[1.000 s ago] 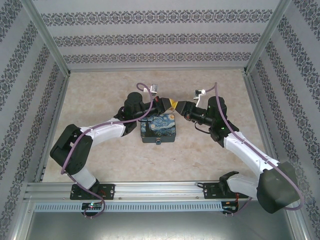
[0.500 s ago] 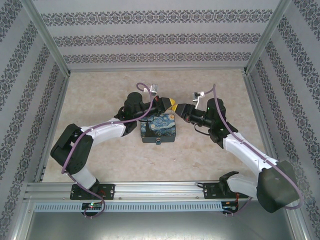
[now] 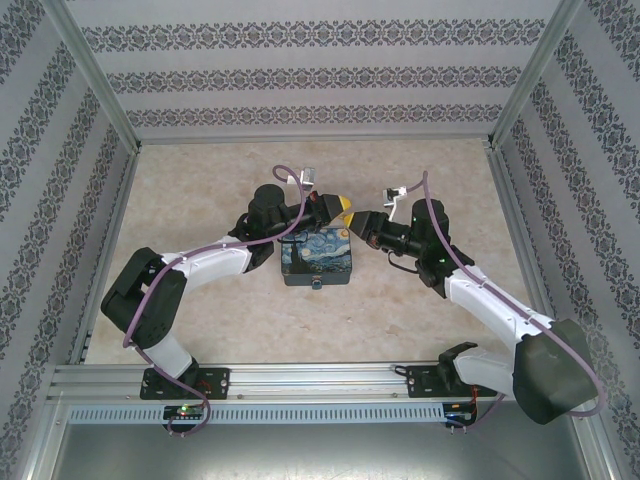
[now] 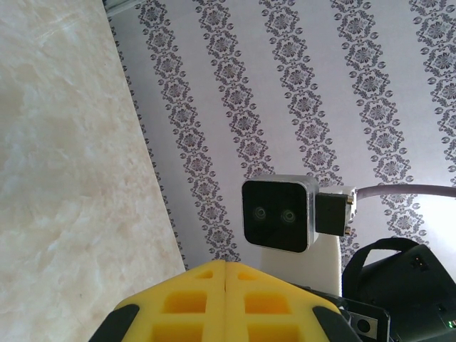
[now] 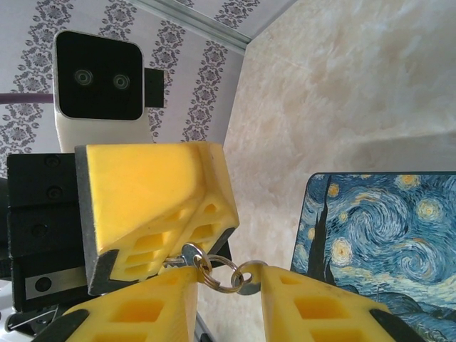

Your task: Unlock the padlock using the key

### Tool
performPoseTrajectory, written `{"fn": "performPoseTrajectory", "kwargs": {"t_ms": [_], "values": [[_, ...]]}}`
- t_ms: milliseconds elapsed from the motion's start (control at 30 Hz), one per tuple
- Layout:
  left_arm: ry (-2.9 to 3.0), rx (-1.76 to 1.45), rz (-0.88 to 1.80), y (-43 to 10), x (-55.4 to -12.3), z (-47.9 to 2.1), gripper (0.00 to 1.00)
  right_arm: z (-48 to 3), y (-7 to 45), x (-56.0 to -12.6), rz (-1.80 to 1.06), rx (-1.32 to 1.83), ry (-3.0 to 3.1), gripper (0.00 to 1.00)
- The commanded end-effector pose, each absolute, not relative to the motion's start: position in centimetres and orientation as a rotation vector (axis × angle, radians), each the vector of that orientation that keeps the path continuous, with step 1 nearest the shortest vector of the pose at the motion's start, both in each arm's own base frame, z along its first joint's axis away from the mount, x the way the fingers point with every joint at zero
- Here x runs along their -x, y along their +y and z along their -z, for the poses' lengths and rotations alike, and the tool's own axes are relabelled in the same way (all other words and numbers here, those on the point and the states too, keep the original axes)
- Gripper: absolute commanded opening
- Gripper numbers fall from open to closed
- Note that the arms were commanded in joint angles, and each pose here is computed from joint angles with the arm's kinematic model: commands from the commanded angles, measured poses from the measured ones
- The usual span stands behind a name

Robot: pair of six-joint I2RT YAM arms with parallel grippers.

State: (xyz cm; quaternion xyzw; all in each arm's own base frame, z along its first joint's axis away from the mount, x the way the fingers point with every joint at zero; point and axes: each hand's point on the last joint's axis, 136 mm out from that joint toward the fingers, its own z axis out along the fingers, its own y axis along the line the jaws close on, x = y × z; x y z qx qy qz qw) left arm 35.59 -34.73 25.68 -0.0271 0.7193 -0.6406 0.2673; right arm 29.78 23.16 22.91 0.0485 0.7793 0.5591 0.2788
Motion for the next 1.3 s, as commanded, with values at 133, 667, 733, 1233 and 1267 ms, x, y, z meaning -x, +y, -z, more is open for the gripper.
{"fn": "performPoseTrajectory", "kwargs": {"t_ms": [133, 667, 733, 1233, 1267], "values": [[1.889, 0.047, 1.754, -34.6, -35.6, -26.6, 0.00, -24.9, 24.1, -30.1, -1.540, -0.089, 2.047, 0.30], [1.907, 0.061, 1.754, -34.7, -35.4, -26.2, 0.00, -25.5, 24.3, -29.9, -1.540, -0.083, 2.040, 0.00], [1.914, 0.100, 1.746, -34.5, -35.7, -26.0, 0.00, -25.1, 24.2, -29.9, -1.535, -0.103, 2.050, 0.00], [1.768, 0.713, 1.731, -29.7, -37.1, -25.2, 0.55, -23.7, 21.0, -30.6, -1.414, -0.607, 1.930, 0.00], [1.754, 0.726, 1.742, -29.7, -36.9, -25.3, 0.54, -23.6, 21.0, -30.6, -1.408, -0.635, 1.920, 0.00]]}}
